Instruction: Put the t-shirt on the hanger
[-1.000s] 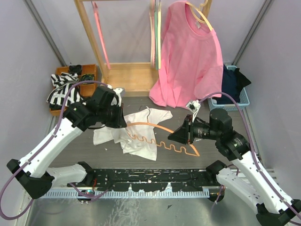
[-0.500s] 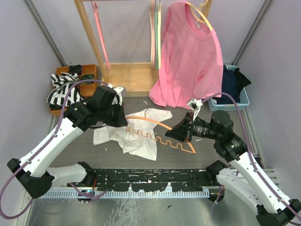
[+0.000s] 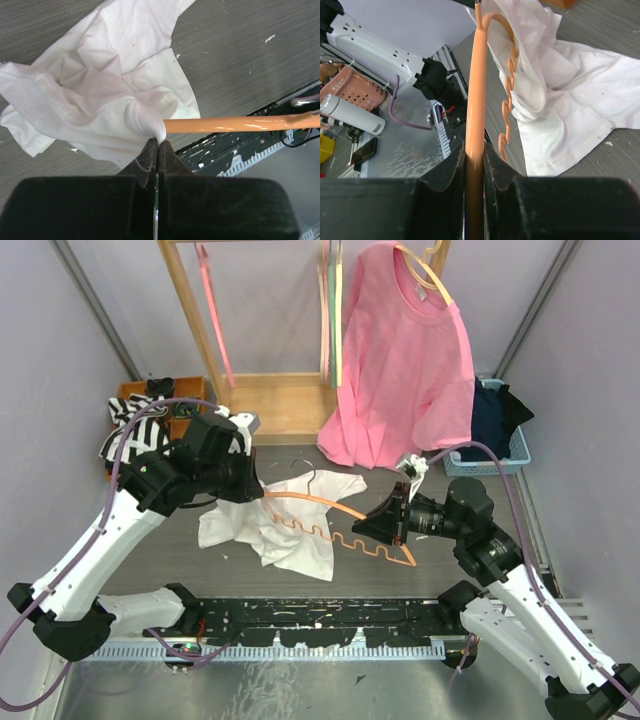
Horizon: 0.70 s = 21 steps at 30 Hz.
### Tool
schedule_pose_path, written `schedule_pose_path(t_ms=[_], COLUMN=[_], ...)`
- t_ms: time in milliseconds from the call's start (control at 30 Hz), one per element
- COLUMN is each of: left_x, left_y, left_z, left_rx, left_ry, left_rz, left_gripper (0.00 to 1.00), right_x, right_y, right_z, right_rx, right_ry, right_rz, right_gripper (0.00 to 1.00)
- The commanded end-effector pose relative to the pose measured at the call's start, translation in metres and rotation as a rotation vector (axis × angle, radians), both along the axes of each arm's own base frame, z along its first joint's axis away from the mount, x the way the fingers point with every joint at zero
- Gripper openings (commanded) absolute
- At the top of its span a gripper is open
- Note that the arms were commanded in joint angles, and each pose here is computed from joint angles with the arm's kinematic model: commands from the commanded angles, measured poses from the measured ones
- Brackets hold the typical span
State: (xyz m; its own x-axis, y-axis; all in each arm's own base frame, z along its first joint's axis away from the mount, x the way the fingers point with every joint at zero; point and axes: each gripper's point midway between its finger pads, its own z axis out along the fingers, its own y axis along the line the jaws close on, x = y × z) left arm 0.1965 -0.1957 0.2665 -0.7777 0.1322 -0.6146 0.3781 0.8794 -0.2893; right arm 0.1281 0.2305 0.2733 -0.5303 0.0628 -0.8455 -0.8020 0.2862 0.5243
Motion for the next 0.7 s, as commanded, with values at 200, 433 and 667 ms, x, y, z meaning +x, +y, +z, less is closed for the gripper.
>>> schedule_pose_path(t_ms=[200,433,667], left_x=[0.002,0.002,0.001], left_y=[0.005,0.002,0.0], left_z=[0.022,0.026,0.036], left_rx=[0.005,-0.005,-0.025], left_ry=[-0.049,-0.05,-0.062], left_rz=[-0.001,-0.007,-0.018], left_gripper=[0.0,0.0,0.0], right_x=[-0.022,-0.033,-0.023], right_y=[-0.005,-0.004,-0.006], right_z=[0.024,0.073,0.1], right_rx=[-0.073,0.033,0.08], right_ry=[-0.004,-0.077,-0.139], right_rz=[0.105,0.133,0.061], right_gripper=[0.01,0.01,0.01])
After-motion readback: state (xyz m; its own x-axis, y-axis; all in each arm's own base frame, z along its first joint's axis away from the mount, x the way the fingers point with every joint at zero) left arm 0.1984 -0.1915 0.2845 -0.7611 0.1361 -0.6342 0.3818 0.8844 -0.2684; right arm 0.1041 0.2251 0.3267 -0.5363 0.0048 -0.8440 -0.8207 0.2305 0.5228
